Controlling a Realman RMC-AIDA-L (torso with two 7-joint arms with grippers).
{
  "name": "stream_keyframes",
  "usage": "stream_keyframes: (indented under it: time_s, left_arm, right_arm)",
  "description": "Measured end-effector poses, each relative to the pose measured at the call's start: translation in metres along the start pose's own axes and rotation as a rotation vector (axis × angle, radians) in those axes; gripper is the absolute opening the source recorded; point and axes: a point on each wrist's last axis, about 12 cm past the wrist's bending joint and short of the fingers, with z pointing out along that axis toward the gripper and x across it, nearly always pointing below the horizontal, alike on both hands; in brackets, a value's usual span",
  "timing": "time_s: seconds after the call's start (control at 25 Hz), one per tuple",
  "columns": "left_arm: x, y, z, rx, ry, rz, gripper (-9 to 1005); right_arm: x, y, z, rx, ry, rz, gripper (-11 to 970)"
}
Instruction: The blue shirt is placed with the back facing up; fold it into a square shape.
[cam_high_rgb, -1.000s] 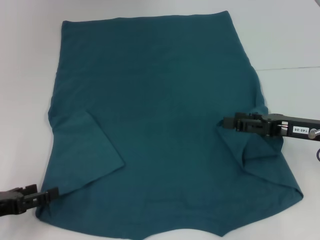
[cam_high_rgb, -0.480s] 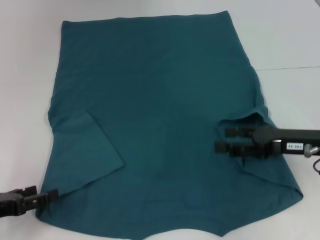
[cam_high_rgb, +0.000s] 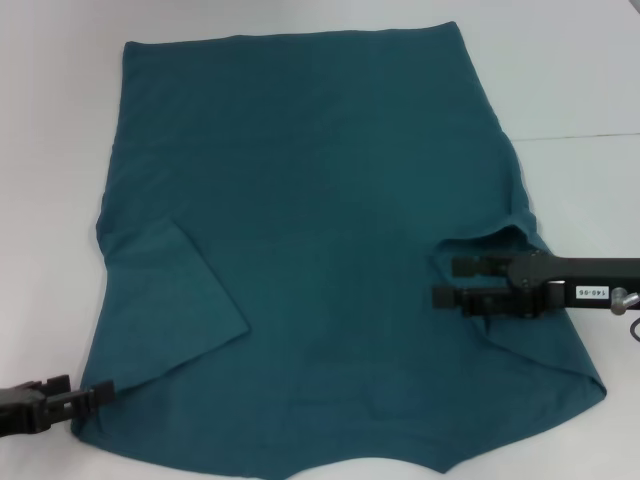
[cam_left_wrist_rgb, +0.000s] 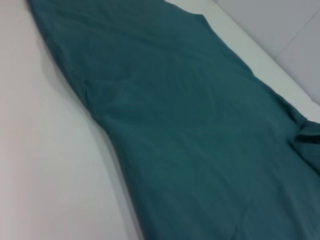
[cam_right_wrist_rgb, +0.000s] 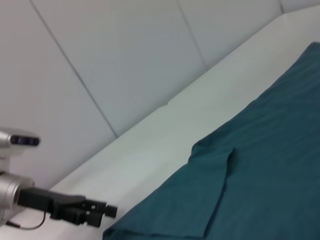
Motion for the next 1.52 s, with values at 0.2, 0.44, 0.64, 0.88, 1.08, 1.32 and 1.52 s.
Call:
stream_keyframes:
  time_s: [0.2,0.44,0.64,0.88,1.08,1.32,1.52]
  left_arm:
    - [0.004,0.001,0.002,-0.012,0.029,0.000,867]
    - [0.004,-0.001,0.005,0.003,0.044,0.004,867]
    - [0.004,-0.007,0.006,0.049,0.054,0.006,866]
    - [-0.001,-0.015,0.007,0.125,0.068,0.024,865]
    - [-0.003,-0.021,0.011,0.162,0.096,0.044,864]
    - [-0.001,-0.020,0.008,0.154,0.129,0.031,864]
    - [-0.002,-0.017,-0.001,0.135,0.156,0.017,863]
  right_arm:
    - [0.000,-0.002,-0.005,0.015,-0.031,0.012,930]
    - [0.000,-0.001,-0.004,0.012,-0.035,0.014,929]
    - [0.000,-0.001,-0.004,0.013,-0.041,0.015,929]
    - [-0.001,-0.002,-0.005,0.018,-0.050,0.018,929]
    - [0.000,-0.001,-0.005,0.017,-0.051,0.019,929]
    - [0.000,-0.001,-0.005,0.016,-0.050,0.020,929]
    - [0.000,-0.001,-0.005,0.018,-0.055,0.021,928]
